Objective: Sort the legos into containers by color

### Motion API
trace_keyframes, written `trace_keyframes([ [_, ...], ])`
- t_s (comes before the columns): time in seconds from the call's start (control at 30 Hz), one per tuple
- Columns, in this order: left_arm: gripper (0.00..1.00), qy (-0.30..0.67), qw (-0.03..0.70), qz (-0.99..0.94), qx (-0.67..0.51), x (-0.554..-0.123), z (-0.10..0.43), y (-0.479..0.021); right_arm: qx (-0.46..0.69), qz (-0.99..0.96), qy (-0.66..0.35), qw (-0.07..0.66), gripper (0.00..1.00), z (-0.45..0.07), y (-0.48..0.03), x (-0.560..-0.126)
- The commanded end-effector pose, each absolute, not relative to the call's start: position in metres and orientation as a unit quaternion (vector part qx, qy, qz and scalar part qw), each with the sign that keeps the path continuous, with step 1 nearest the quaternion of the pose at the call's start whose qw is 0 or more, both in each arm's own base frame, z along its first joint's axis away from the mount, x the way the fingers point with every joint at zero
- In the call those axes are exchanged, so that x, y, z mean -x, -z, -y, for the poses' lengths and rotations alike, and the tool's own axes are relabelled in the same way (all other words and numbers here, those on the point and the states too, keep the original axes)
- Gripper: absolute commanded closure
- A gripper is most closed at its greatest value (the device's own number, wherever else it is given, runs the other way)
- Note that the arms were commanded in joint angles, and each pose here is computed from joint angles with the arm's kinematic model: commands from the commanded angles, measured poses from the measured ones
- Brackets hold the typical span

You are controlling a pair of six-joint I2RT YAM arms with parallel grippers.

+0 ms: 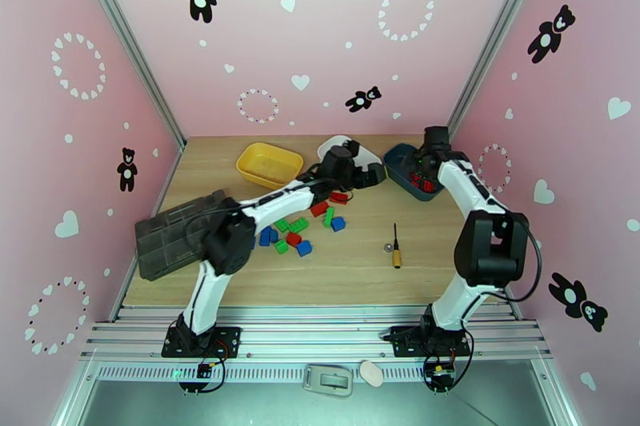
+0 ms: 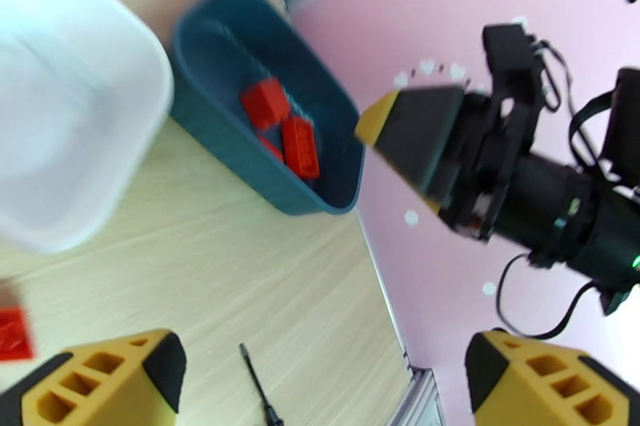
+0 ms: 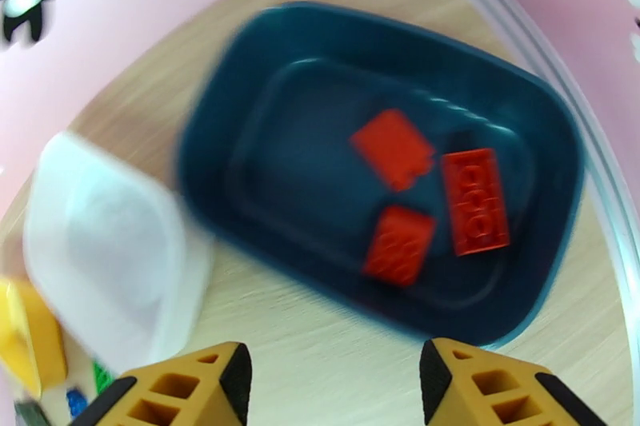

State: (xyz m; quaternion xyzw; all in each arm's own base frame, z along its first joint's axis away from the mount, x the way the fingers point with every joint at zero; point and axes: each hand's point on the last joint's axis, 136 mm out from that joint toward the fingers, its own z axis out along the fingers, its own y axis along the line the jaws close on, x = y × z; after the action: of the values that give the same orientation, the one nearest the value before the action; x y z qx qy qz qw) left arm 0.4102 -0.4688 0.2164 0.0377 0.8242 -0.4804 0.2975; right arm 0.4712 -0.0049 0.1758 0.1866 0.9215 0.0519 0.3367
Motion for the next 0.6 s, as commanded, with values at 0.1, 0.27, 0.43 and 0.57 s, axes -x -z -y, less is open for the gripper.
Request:
trace_keyframes([
  [0.1,0.02,0.403,0.352,-0.845,0.014,-0.415,0.393,-0.198,-0.092,-0.935,-0.061,0.337,0.35,-0.059,-0.175,-0.451],
  [0.27,0.02,0.369,0.355,-0.858,0.036,-0.399,0.346,-0.178,-0.004,-0.949,-0.065,0.309,0.35,-0.12,-0.154,-0.432],
  [0.43,0.02,0.338,0.357,-0.869,0.059,-0.381,0.303,-0.158,0.067,-0.956,-0.072,0.275,0.35,-0.175,-0.131,-0.413],
  [0.57,0.02,0.326,0.36,-0.871,0.077,-0.364,0.275,-0.148,0.067,-0.964,-0.074,0.245,0.32,-0.202,-0.109,-0.403],
])
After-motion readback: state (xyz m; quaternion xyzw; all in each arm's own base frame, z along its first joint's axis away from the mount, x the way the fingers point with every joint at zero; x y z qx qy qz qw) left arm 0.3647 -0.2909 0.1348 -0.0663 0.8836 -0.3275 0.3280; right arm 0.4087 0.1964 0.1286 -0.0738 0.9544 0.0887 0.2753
